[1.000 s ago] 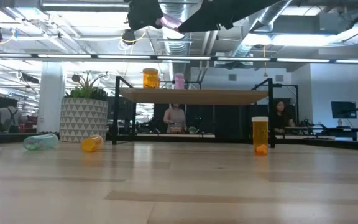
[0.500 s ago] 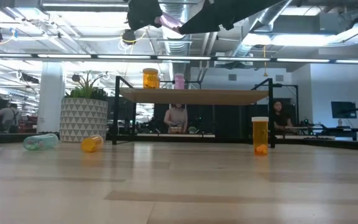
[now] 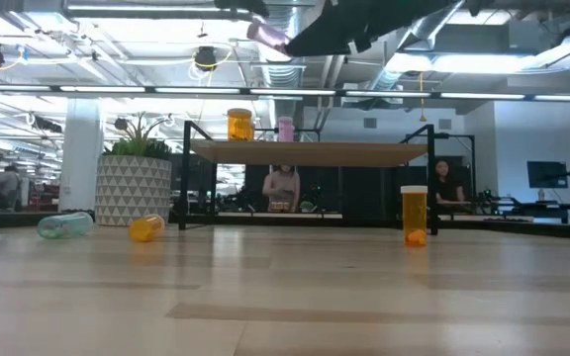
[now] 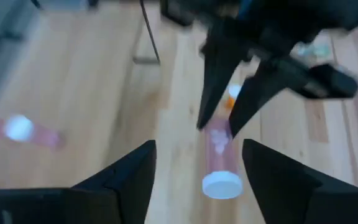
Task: Pick and place medicine bottles onto shelf by color
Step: Put the pink bottle aligned with the other pink pill bottle on the shelf
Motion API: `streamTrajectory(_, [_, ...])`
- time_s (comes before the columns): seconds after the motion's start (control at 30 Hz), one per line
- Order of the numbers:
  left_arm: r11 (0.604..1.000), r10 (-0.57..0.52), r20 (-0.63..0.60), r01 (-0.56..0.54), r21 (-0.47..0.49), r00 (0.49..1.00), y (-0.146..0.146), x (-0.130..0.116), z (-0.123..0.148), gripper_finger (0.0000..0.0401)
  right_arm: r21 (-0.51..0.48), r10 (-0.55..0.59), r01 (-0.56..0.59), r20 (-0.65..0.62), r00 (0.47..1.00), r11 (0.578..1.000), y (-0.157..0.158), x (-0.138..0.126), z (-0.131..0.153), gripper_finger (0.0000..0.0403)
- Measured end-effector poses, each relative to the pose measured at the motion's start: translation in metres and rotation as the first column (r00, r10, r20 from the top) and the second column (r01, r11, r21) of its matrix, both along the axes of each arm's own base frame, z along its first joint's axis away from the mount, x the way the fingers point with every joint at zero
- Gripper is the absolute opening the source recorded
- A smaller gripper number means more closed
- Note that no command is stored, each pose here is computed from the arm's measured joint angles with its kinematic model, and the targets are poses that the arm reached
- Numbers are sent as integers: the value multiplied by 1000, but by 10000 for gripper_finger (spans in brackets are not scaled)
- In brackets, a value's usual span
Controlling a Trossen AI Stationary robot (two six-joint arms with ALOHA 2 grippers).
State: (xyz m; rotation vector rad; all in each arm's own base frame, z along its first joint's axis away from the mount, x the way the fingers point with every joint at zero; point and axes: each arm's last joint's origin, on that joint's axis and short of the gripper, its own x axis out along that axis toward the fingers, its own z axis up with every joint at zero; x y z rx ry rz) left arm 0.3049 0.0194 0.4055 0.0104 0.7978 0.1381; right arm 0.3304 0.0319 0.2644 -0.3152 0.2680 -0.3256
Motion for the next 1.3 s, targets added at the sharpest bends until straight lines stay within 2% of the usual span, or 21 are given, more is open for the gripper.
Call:
streamTrajectory(0.13, [995,-18,104,8,99,994,-10,-18,23,237,27,-10,9,43,999,1000,-3,-10,0,104])
streamTrajectory(0.23, [990,-32,217,2,139,976,-16,-32,26,237,60,-19,13,116,993,998,-7,-25,0,104])
streamTrajectory(0.3, [989,-68,306,23,147,949,-18,-34,17,237,79,-7,-8,188,982,997,-8,-36,-2,104])
streamTrajectory(0.4, [990,-112,460,58,130,881,-20,-33,-2,238,102,50,-86,314,948,991,-10,-47,-6,103])
streamTrajectory(0.5, [989,-128,561,65,131,818,-21,-26,-23,238,120,76,-130,379,922,984,-10,-54,-11,103])
streamTrajectory(0.63, [989,-126,605,54,136,786,-21,-16,-43,238,136,81,-144,388,918,980,-8,-53,-13,103])
streamTrajectory(0.93, [989,-120,569,45,144,814,-21,3,-62,269,131,91,-157,407,909,979,-6,-54,-11,103])
streamTrajectory(1.13, [986,-122,569,35,161,813,-21,3,-62,284,125,92,-158,417,904,980,-6,-54,-10,103])
streamTrajectory(1.3, [984,-136,587,39,176,798,-23,3,-59,266,125,92,-158,418,904,980,-6,-54,-10,103])
